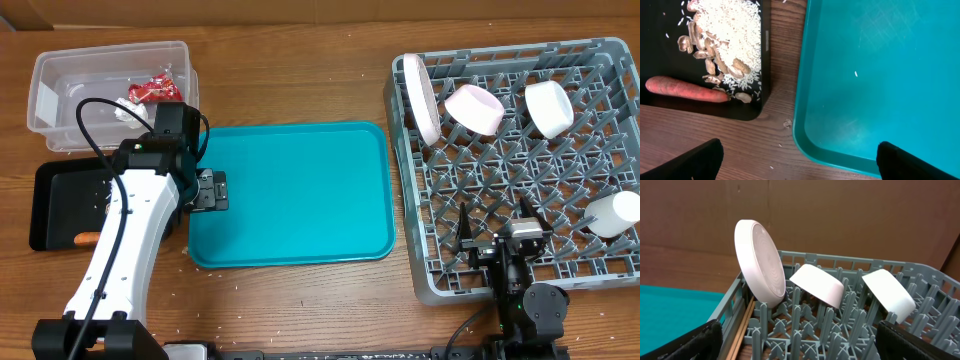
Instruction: Sort waste into correct bins and load items into the dishwasher
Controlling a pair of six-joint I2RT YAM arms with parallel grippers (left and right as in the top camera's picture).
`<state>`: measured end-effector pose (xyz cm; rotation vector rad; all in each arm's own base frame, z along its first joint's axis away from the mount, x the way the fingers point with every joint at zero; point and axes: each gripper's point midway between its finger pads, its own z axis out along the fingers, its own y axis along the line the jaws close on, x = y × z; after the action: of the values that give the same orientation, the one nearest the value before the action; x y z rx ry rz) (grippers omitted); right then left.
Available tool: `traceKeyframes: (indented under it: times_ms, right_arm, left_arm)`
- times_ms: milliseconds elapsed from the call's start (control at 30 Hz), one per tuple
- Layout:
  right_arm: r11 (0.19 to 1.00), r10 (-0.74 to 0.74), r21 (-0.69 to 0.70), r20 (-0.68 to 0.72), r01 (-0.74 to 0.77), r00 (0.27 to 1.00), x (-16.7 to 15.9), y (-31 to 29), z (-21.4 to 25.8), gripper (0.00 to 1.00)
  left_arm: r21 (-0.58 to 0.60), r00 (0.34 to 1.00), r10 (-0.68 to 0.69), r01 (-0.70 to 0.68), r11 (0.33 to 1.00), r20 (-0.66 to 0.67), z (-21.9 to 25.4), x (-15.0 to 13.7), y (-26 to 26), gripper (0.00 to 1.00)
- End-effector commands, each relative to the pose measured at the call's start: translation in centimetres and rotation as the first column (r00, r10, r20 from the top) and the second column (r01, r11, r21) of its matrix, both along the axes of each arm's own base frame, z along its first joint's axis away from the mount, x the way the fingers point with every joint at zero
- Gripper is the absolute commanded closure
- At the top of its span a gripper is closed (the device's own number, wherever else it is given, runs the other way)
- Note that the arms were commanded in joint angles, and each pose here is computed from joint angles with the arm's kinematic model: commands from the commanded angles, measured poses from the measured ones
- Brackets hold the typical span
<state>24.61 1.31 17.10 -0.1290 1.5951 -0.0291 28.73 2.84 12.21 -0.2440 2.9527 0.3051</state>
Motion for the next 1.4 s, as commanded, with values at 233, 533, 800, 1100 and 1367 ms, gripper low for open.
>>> traceKeyframes:
  times_ms: [233,533,800,1100,1367]
  right_arm:
    - [1.0,-0.014,-0.006,0.006,0.014,1.0,0.0,-0.3,-0.1,0.0]
    - [1.0,-0.014,-0.006,0.006,0.014,1.0,0.0,-0.3,-0.1,0.0]
    - [1.0,-0.014,-0.006,0.006,0.014,1.0,0.0,-0.3,-0.1,0.0]
    - [1.0,-0.014,-0.006,0.006,0.014,1.0,0.0,-0.3,-0.1,0.0]
    - [1.0,-0.014,-0.006,0.006,0.014,1.0,0.0,-0.3,-0.1,0.0]
  left_arm:
    - [0.009,1.0,0.016,-0.016,1.0,-0.001,-0.2,0.0,0.2,0.0]
    - [-0.158,0.986,0.015,0.012,0.987,0.166,4.1,-0.6,-2.5,0.0]
    - [-0.128,0.751,-0.01,0.126,0.984,0.66,12.0,2.1,-2.8,0.0]
    - [-0.044,0.346,-0.036,0.22,0.975,0.937,12.2,1.5,-3.4,0.0]
    - [0.038,0.041,-0.048,0.218,0.975,0.998,10.8,-1.7,-3.2,0.0]
